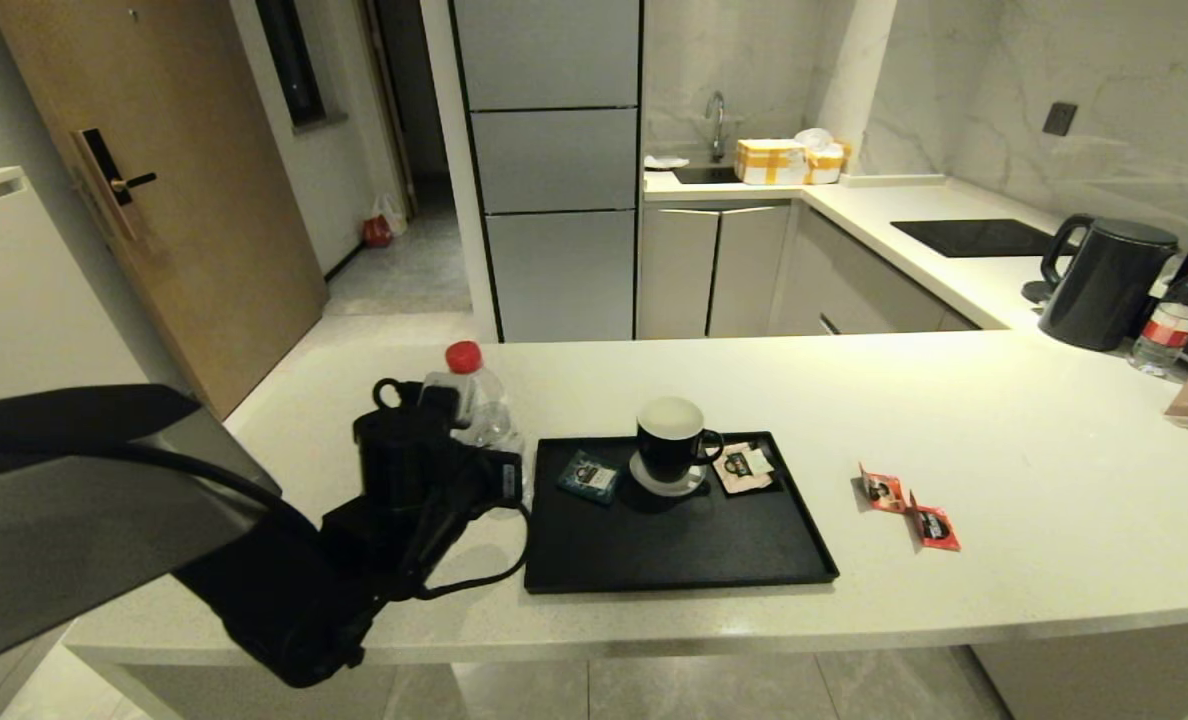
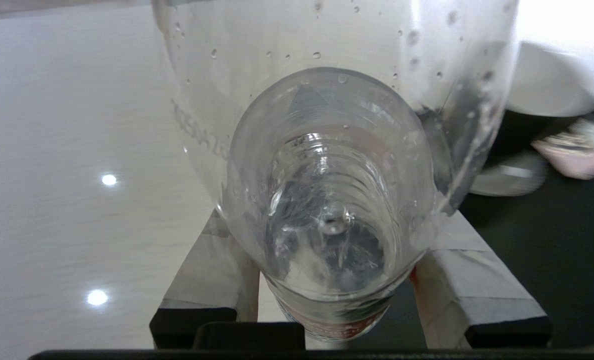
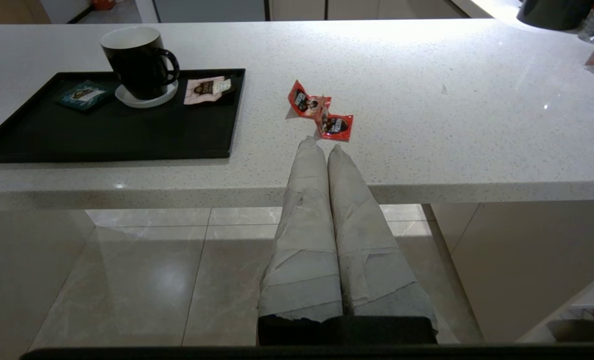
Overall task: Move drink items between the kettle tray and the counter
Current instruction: Return the bottled water to its original position
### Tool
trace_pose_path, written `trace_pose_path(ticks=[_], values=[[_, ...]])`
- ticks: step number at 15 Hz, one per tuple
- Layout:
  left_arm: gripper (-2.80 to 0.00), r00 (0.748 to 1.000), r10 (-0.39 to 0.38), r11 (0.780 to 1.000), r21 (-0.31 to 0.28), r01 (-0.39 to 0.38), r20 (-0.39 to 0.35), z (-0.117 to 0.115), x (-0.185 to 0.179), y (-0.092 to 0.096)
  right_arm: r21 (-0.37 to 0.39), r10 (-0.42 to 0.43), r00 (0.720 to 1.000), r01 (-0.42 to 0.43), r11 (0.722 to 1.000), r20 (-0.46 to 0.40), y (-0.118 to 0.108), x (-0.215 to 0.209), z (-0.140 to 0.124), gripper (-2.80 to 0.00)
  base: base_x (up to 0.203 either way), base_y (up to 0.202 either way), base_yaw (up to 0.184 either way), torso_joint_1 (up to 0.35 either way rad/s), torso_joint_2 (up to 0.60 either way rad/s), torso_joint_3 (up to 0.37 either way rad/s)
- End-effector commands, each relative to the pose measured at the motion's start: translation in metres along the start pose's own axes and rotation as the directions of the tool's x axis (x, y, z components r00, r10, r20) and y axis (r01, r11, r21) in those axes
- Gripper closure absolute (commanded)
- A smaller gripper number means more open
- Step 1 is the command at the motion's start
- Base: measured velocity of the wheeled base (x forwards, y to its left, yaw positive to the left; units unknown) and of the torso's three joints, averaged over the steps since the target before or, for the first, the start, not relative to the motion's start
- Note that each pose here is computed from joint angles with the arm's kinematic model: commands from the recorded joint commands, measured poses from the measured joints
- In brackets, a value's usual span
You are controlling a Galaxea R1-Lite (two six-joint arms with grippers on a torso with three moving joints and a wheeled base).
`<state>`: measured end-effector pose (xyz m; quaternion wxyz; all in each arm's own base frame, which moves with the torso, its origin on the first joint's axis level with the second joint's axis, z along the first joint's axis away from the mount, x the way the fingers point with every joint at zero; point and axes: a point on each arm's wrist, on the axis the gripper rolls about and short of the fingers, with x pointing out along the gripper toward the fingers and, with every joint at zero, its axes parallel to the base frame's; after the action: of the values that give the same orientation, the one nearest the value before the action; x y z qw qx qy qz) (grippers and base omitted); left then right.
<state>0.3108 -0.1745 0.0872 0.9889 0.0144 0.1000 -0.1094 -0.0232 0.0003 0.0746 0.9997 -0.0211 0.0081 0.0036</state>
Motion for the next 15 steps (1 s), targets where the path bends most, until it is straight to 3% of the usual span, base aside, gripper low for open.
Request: trace_pose_path(ticks=[1, 5, 9, 15], values=[[0.00, 0.999, -0.050, 0.999, 0.002, 0.050, 0.013, 0.010, 0.000, -0.028, -0.001, -0.001, 1.000, 0.001, 1.000, -0.001, 0.000, 0.000, 0.000, 0.00, 0.000, 0.000, 0.000, 0.000, 0.00, 0.000], [0.00, 0.997, -0.061, 0.998, 0.025, 0.062, -0.045, 0.001, 0.018, -0.044, -0.001, 0.001, 1.000, -0.001, 1.000, 0.000, 0.000, 0.000, 0.000, 0.00, 0.000, 0.000, 0.000, 0.000, 0.00, 0.000], [0.00, 0.994, -0.048, 0.998, 0.046, 0.052, -0.099, -0.025, 0.033, -0.047, -0.001, 0.001, 1.000, -0.001, 1.000, 0.000, 0.000, 0.000, 0.000, 0.00, 0.000, 0.000, 0.000, 0.000, 0.00, 0.000], [0.00, 0.991, -0.036, 0.998, 0.055, 0.044, -0.132, -0.043, 0.042, -0.046, -0.001, 0.001, 1.000, -0.001, 1.000, -0.002, 0.000, 0.000, 0.000, 0.00, 0.000, 0.000, 0.000, 0.000, 0.00, 0.000]])
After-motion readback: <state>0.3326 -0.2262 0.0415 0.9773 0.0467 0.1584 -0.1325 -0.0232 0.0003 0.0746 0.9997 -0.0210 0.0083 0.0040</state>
